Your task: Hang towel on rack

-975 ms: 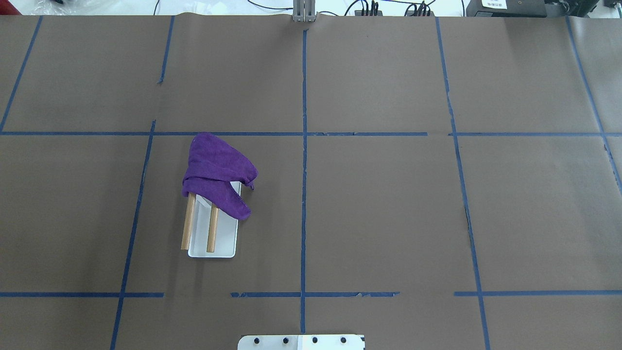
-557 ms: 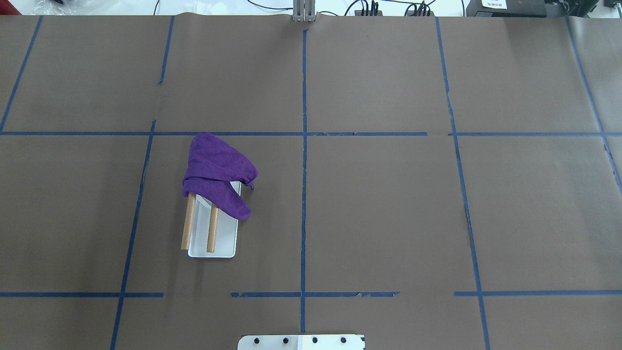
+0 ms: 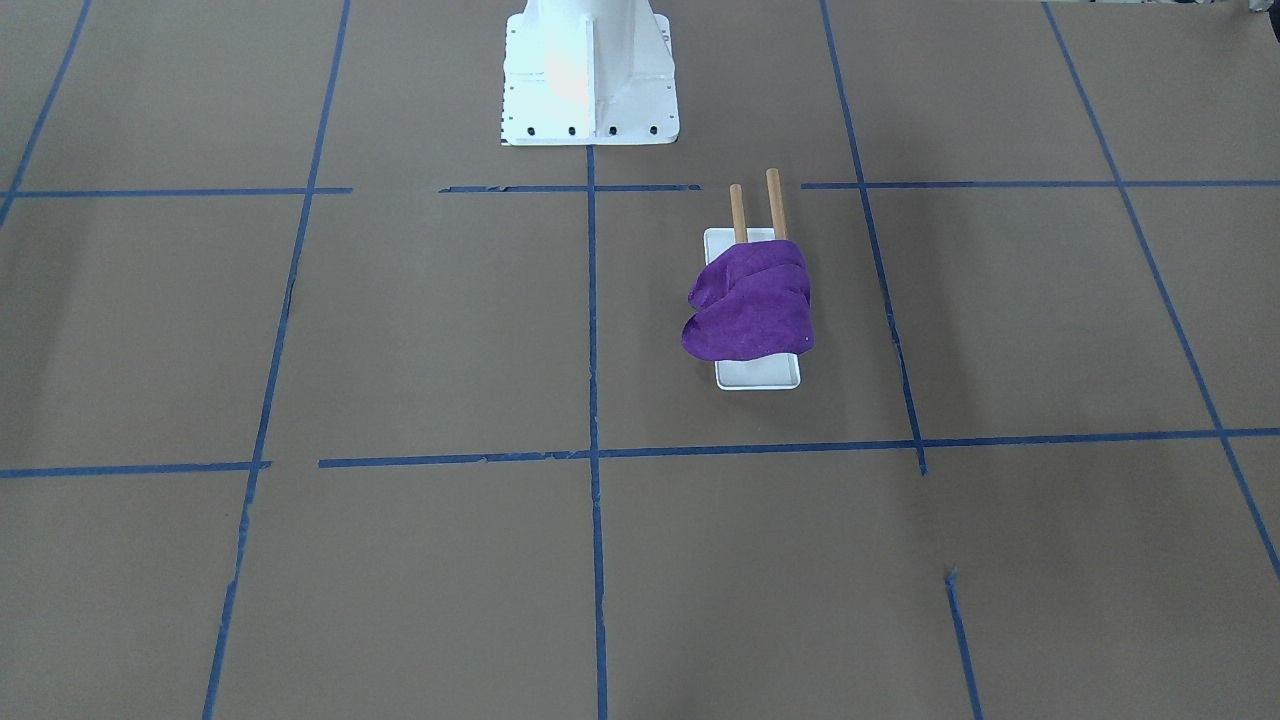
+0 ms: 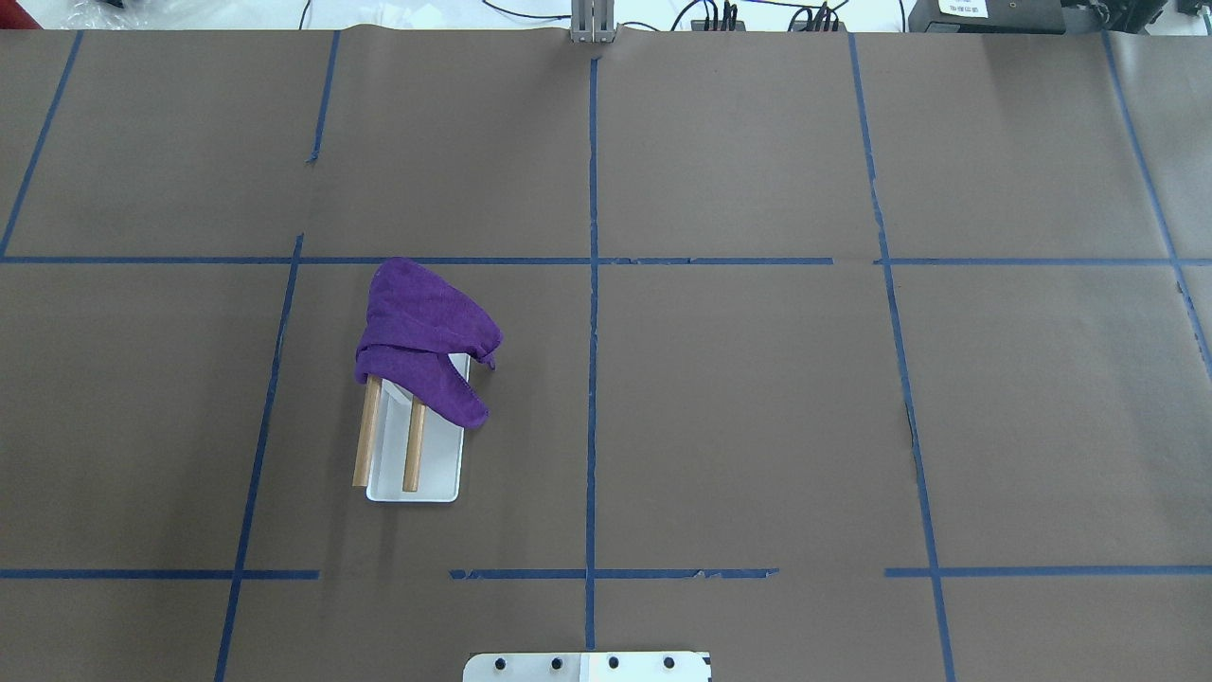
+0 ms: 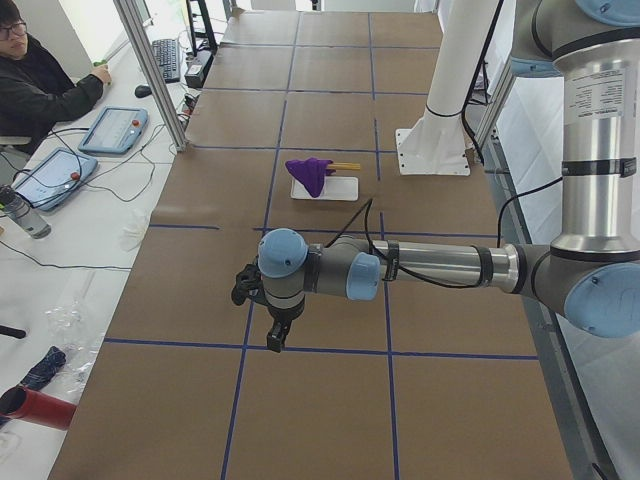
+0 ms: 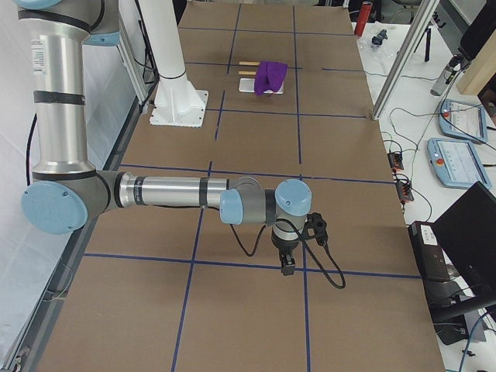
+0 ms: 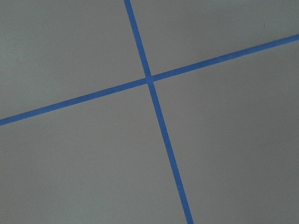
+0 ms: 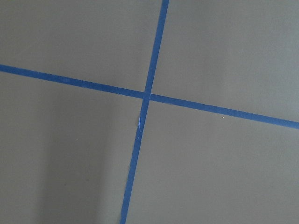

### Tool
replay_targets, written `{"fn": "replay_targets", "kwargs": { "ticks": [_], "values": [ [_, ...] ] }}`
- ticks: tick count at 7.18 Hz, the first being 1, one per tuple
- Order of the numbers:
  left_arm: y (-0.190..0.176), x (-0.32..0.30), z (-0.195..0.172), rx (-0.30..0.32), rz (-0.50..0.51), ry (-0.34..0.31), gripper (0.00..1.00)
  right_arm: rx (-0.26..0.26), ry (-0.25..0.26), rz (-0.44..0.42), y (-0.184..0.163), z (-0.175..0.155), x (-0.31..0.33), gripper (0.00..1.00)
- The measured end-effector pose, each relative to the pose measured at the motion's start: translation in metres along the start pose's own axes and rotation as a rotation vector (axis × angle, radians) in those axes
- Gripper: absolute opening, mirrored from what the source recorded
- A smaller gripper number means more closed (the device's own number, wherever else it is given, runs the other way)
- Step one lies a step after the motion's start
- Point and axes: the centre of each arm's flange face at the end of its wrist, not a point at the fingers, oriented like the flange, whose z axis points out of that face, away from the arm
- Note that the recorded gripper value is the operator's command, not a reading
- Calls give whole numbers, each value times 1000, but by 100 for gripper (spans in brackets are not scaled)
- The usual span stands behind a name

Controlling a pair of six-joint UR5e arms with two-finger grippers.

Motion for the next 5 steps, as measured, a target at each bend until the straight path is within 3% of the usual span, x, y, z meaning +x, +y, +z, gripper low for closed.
{"fn": "replay_targets", "kwargs": {
  "ticks": [5],
  "values": [
    [-4, 3, -3, 8, 9, -1, 100, 2, -4, -3, -1, -1, -1, 100]
  ]
}}
